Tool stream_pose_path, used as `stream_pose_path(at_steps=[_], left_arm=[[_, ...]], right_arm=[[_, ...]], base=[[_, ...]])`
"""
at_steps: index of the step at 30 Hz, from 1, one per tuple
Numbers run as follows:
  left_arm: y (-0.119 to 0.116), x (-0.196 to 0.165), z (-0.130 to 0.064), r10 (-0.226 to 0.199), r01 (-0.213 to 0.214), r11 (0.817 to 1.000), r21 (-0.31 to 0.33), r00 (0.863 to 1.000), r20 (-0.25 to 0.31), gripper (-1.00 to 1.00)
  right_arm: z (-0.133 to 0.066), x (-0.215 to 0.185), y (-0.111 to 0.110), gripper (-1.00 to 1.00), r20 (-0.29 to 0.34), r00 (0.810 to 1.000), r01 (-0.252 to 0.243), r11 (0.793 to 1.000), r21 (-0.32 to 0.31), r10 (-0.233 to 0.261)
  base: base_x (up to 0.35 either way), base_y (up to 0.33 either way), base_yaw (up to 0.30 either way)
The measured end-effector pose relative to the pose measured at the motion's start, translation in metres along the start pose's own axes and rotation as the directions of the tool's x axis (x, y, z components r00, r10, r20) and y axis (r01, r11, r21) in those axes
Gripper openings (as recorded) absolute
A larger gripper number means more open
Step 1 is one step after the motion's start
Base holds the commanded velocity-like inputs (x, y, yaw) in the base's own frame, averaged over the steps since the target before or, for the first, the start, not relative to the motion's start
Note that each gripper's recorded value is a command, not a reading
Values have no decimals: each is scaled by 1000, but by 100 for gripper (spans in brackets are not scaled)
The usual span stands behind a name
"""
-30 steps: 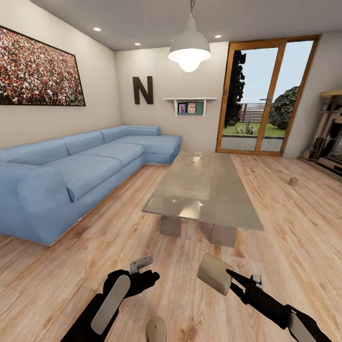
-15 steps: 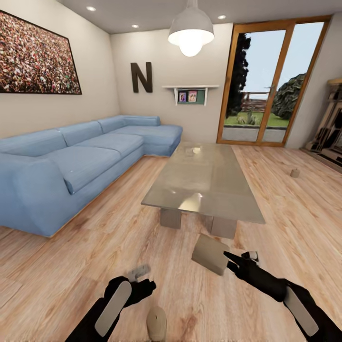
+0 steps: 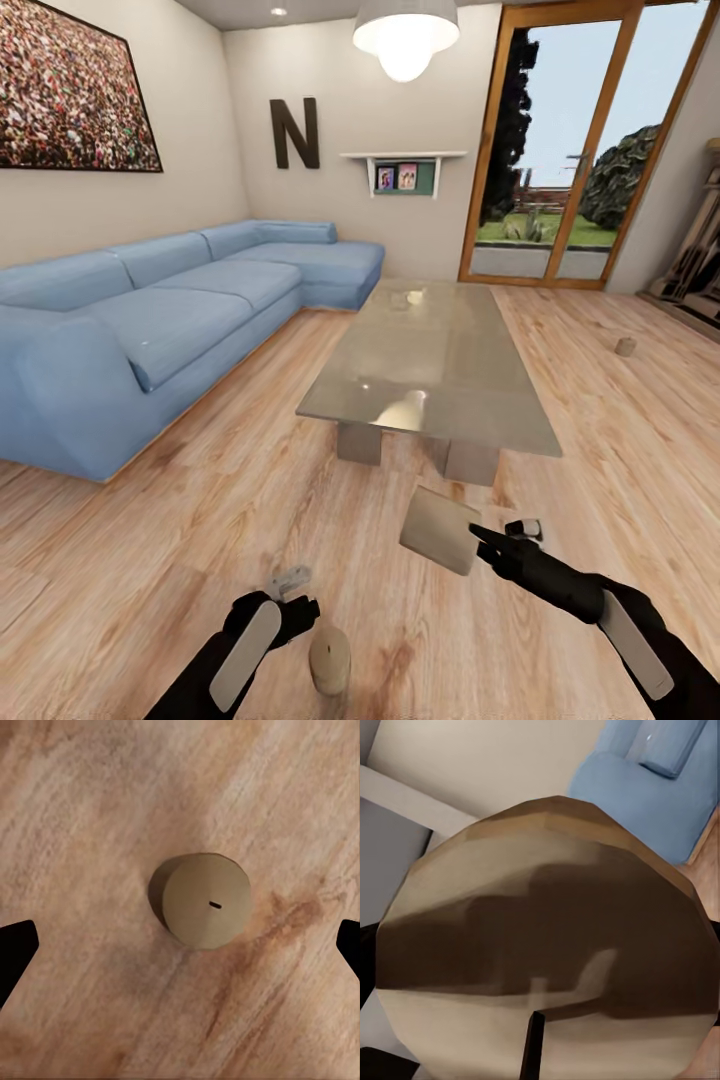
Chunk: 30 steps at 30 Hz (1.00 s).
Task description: Place each of the two pumpkins and all three candles from the living room inside a cabinet in the living room (use any cabinet), then make sure every cabinet is closed, and position the cauldron so it is next to a table in the living room.
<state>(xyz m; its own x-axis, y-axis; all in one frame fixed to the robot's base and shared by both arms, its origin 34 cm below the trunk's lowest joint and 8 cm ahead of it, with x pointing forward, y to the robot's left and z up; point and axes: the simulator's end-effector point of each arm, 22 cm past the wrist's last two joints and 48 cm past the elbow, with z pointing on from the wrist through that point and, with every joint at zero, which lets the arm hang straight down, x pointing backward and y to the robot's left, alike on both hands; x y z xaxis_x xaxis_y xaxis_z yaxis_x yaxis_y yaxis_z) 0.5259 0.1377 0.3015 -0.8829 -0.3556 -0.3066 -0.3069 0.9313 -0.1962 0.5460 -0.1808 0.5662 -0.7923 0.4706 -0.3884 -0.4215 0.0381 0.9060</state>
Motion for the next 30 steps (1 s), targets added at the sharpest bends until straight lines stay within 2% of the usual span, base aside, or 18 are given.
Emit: stream_pose_path(at_steps=[20, 26, 30], left_arm=[[10, 29, 29, -2, 0, 1000, -25, 997, -78, 100], [-4, 47, 35, 30, -31, 999, -10, 994, -108, 100], [-4, 54, 40, 40, -41, 999, -12, 992, -124, 100]], right_arm=[[-9, 15, -48, -100, 9, 996, -93, 993, 66, 93], [-12, 20, -64, -100, 11, 993, -118, 988, 97, 117], [-14, 25, -76, -100, 10, 991, -133, 983, 124, 132]], base=[[0, 0, 0], [0, 0, 0], [0, 0, 0]])
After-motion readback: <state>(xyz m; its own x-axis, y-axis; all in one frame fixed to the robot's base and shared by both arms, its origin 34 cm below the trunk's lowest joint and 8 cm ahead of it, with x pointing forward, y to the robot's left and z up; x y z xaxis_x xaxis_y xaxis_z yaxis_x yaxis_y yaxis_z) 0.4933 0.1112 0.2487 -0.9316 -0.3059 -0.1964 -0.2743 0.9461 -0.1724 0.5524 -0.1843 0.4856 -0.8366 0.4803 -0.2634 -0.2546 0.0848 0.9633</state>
